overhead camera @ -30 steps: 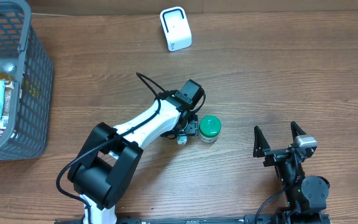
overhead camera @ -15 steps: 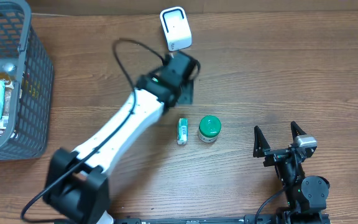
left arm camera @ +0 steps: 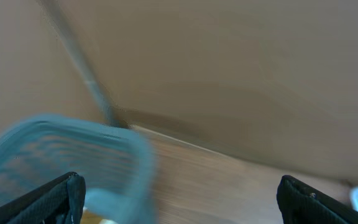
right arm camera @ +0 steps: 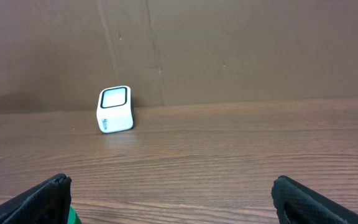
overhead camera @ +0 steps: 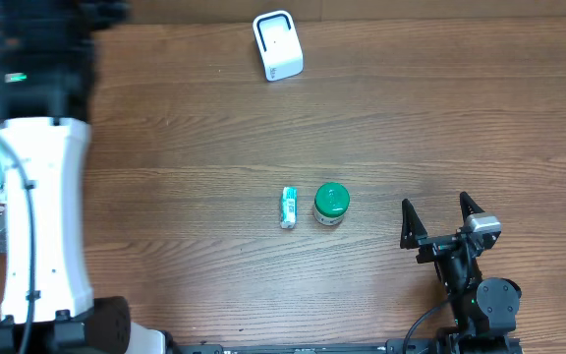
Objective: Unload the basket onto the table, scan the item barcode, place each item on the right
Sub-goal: 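Reach the left gripper into the grey basket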
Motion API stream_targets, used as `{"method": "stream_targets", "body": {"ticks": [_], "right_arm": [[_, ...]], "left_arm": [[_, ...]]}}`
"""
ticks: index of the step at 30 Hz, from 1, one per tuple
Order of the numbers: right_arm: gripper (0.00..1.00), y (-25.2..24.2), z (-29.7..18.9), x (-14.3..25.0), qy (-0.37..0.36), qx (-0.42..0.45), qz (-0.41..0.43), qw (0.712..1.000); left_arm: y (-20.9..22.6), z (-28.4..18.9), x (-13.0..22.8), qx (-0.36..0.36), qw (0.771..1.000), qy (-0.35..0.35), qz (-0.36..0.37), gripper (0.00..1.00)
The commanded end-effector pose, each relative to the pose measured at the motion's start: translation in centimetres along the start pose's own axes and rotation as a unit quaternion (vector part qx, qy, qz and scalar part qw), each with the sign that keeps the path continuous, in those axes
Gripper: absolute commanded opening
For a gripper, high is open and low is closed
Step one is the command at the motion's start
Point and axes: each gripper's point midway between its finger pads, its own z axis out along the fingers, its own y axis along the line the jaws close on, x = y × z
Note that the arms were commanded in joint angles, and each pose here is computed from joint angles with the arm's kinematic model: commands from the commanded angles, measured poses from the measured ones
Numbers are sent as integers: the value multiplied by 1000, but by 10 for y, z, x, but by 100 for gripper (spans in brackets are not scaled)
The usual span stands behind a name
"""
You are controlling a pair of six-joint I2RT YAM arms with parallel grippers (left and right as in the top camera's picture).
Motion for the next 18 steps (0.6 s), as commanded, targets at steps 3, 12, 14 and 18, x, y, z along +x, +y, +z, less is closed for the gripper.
{"method": "stream_targets", "body": {"ticks": [3,12,14,18], "right_arm": [[100,-2,0,3,0,4,0,1000],[100,-2,0,3,-1,4,0,1000],[100,-2,0,3,-1,4,0,1000],[100,-2,0,3,-1,4,0,1000]], "left_arm": [[74,35,14,1,999,25,-26,100],[134,105,122,3,982,176,-72,100],[138,116,145,18,975,205,-86,99],[142,129,180,27,963,250,-100,100]]}}
